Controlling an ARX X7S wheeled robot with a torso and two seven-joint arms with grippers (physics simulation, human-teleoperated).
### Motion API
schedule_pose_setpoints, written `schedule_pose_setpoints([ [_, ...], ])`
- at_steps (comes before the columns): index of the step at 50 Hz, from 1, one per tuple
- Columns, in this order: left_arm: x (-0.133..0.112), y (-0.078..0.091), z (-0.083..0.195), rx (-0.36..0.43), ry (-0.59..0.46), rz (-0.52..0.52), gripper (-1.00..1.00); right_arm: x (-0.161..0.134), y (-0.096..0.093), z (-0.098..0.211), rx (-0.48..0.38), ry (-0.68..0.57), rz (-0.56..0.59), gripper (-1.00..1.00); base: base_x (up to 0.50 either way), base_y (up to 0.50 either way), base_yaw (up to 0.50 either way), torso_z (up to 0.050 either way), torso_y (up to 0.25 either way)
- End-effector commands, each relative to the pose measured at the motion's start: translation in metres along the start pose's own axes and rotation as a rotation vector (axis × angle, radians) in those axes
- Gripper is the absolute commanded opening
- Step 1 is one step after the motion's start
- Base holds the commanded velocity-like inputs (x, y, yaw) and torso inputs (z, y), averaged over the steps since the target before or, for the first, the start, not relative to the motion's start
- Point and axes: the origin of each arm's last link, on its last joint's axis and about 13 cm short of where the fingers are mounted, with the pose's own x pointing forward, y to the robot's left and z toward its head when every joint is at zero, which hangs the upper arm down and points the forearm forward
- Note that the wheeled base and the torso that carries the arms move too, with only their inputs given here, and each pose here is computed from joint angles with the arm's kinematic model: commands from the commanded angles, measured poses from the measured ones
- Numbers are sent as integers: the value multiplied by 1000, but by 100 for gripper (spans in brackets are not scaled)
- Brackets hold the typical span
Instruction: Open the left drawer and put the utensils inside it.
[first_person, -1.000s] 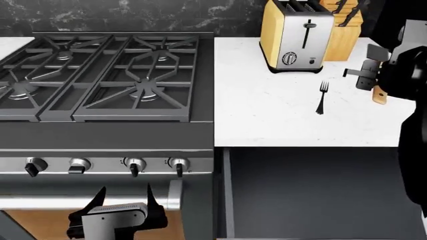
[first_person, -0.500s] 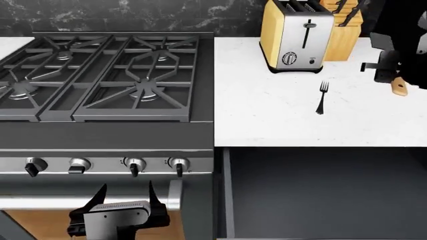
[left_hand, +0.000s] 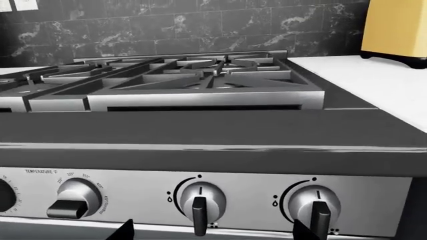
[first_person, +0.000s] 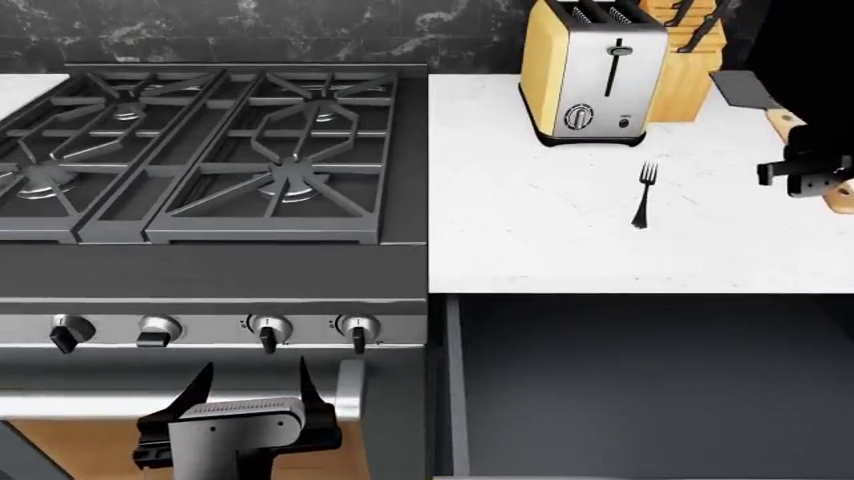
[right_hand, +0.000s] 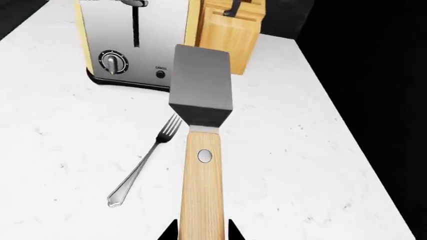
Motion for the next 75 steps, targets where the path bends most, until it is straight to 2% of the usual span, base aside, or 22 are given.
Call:
schedule_pose_setpoints([
  [1,-1,0,1,0,-8,-4,100,-16,3,-5,-98,-5,101,-100,0,0,0,0,0],
  [4,-2,0,1,0,-8,-4,100,-21,2,-6,-112,-21,164,-100,0,0,0,0,0],
  [9,-2,0,1,0,-8,-4,100,-25,1,-9,-140,-40,208,-100,0,0,0,0,0],
  [17,-1,0,1,0,-7,-4,100,-35,1,-21,-247,-85,289,-100,0,0,0,0,0],
  [21,-1,0,1,0,-6,-5,100,-36,-2,-23,-268,-94,327,-100,0,0,0,0,0],
  [25,-1,0,2,1,-6,-4,100,-35,-3,-25,-287,-93,358,-100,0,0,0,0,0],
  [35,-1,0,1,3,-8,-6,100,-37,-2,-36,-417,-87,457,-100,0,0,0,0,0],
  [47,0,-1,1,4,-7,-5,100,-41,-3,-49,-516,-73,560,-100,0,0,0,0,0],
  [75,1,-2,0,6,0,-5,100,-36,3,-84,-634,21,702,-100,0,0,0,0,1],
])
